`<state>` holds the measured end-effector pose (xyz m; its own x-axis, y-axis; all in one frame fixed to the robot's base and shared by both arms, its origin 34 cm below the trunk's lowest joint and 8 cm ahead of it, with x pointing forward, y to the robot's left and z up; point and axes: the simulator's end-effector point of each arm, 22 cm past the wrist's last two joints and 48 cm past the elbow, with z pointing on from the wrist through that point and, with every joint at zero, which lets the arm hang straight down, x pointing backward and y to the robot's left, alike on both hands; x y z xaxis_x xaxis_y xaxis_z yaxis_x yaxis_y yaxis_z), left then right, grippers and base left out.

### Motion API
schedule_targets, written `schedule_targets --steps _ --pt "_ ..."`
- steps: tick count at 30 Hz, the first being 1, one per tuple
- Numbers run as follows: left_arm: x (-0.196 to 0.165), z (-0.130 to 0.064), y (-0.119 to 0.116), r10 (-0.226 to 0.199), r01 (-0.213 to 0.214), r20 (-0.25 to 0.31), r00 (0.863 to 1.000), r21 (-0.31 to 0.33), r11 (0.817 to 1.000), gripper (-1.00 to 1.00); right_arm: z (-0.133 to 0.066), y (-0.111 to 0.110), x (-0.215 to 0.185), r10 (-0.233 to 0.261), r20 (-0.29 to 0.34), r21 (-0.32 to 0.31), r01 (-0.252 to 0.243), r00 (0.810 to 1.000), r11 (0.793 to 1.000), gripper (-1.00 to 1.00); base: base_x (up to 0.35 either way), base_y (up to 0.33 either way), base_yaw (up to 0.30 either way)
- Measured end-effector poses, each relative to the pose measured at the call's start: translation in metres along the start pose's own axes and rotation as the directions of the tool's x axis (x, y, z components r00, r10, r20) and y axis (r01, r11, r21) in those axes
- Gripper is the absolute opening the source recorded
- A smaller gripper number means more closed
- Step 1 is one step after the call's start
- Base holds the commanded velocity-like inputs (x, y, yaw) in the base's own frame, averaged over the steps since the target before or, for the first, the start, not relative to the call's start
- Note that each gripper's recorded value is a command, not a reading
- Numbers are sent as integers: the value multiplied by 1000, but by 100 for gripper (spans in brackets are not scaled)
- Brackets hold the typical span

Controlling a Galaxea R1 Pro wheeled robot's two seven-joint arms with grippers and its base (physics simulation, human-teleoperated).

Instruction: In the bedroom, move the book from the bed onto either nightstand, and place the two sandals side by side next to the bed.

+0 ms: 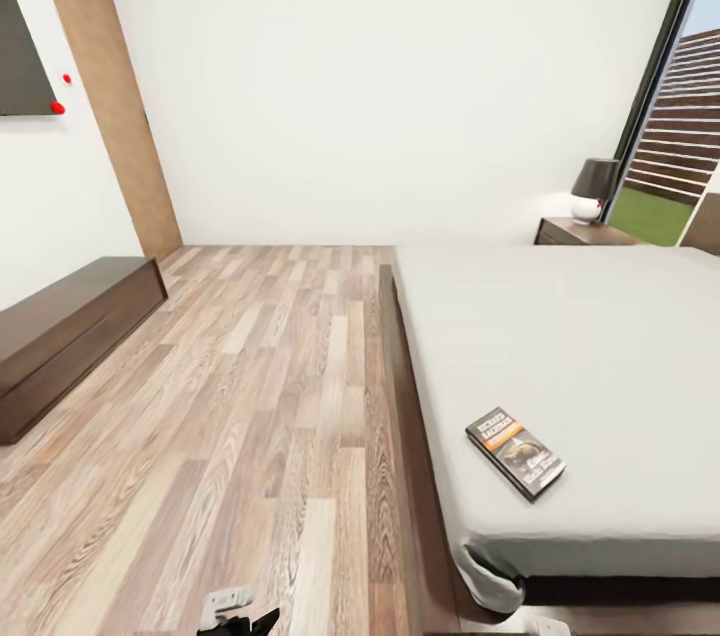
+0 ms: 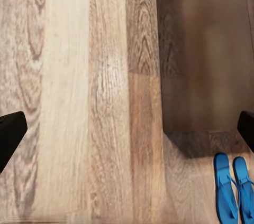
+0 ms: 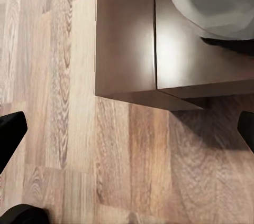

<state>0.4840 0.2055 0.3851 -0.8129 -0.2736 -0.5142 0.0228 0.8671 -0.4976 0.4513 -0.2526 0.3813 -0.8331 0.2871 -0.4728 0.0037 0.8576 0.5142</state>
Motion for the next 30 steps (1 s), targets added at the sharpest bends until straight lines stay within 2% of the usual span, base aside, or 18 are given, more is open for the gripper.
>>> schedule_targets --steps 30 --pt "6 1 2 -6 6 -12 1000 -4 1000 100 1 -2 6 5 -12 4 -5 1000 1000 100 0 0 281"
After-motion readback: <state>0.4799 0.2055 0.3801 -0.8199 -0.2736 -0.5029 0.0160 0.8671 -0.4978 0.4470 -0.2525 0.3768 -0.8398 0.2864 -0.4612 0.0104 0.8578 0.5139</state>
